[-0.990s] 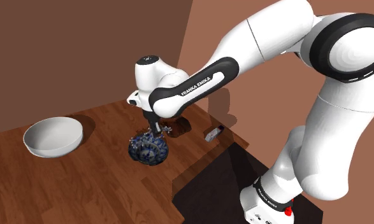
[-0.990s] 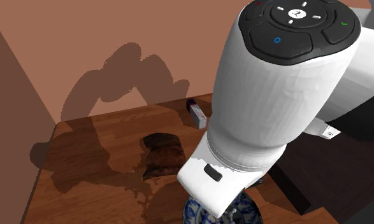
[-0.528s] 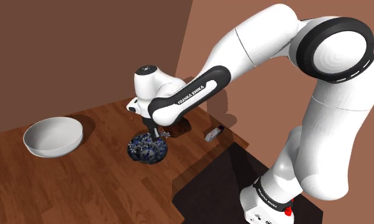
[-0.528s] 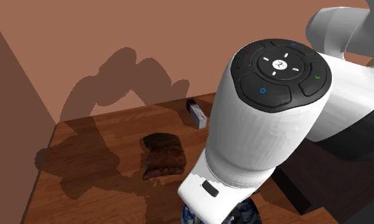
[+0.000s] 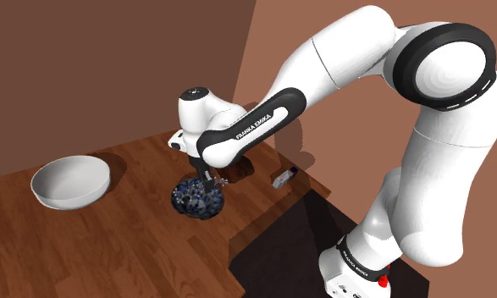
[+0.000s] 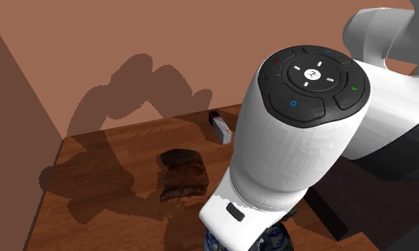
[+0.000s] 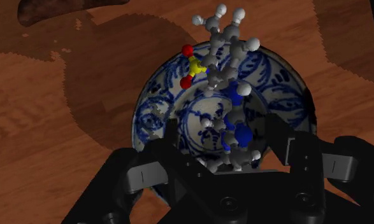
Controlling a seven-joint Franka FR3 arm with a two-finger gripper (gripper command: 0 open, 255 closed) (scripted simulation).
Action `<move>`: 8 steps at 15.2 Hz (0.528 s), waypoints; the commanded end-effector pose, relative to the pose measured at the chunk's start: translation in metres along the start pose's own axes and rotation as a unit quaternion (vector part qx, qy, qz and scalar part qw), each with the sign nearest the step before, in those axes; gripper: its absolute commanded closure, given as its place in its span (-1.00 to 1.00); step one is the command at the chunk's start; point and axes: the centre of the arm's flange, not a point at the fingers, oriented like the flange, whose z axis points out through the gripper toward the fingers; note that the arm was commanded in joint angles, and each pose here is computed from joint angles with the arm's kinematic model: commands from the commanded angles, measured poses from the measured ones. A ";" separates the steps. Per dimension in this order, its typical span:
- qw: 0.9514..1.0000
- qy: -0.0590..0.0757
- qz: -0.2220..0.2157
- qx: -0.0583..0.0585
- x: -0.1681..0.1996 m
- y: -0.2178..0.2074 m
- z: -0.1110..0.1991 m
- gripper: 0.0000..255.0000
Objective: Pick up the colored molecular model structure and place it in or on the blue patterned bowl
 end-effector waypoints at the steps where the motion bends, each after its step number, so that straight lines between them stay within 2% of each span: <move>1: 1.000 0.000 0.000 0.000 0.000 0.000 0.000 -1.00; 4: 1.000 0.000 0.000 0.000 0.000 0.000 0.000 -1.00; 8: 1.000 0.000 0.000 0.000 0.000 0.000 -0.050 -1.00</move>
